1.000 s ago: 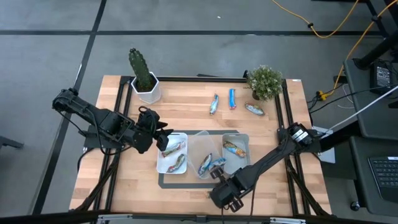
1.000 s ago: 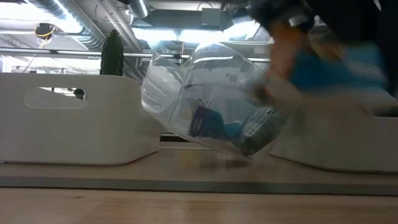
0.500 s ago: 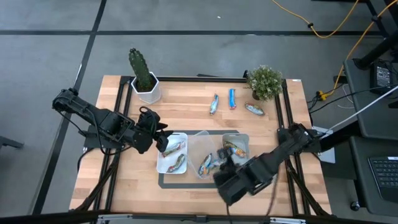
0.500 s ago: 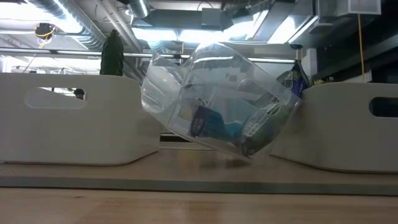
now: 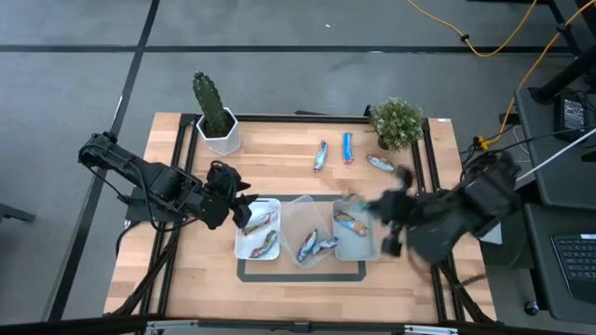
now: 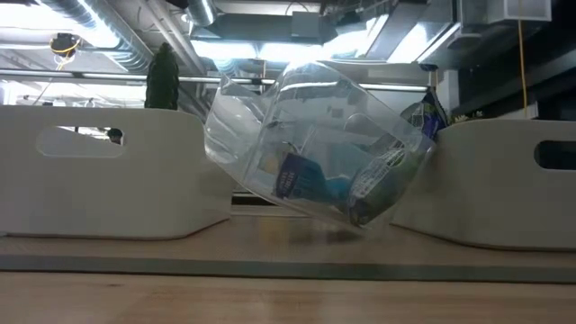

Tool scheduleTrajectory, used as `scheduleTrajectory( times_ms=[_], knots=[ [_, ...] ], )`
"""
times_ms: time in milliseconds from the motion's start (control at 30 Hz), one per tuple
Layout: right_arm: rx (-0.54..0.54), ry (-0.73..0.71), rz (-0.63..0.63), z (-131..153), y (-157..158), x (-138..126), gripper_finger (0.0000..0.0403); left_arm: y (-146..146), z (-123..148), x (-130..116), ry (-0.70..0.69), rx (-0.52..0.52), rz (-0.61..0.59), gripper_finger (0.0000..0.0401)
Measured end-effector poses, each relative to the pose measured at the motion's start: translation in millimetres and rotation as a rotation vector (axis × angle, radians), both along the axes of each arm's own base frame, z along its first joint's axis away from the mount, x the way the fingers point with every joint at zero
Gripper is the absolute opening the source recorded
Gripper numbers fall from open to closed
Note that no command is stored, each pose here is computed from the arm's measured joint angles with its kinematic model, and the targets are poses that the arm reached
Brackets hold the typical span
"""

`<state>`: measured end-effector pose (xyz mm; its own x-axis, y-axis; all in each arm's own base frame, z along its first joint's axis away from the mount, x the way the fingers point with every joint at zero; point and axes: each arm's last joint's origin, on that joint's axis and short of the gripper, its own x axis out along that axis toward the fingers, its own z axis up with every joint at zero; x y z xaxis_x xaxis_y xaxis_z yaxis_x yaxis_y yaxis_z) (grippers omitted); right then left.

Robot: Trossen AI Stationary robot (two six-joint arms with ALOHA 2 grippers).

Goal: Pick and place Granola Bars by type
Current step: Put the yellow granola bar into the gray bin

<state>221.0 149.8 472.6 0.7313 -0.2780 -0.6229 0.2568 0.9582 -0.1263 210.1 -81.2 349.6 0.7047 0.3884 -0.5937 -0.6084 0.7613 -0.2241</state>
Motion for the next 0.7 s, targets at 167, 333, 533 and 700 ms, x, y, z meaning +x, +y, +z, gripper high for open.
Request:
scheduleTrajectory(
  times_ms=[167, 333, 533, 700],
  knots=[
    [0.019, -0.061, -0.153, -4.2, -31.2, -24.0, 0.0039, 0.0, 0.2, 0.1, 0.003, 0.015, -0.008, 0.0184],
    [0.101, -0.061, -0.261, -21.6, -52.7, -46.0, 0.0016, 0.1, 0.5, 0.3, -0.001, 0.018, -0.004, 0.0184],
    [0.251, 0.000, -0.358, -52.5, -58.0, -48.6, 0.0028, 0.1, 0.4, 0.3, 0.000, 0.017, -0.006, 0.0184],
    [0.308, 0.091, -0.386, -103.5, -49.1, -27.0, 0.0039, -0.2, -3.4, 4.3, 0.015, 0.046, 0.012, 0.0184]
  ],
)
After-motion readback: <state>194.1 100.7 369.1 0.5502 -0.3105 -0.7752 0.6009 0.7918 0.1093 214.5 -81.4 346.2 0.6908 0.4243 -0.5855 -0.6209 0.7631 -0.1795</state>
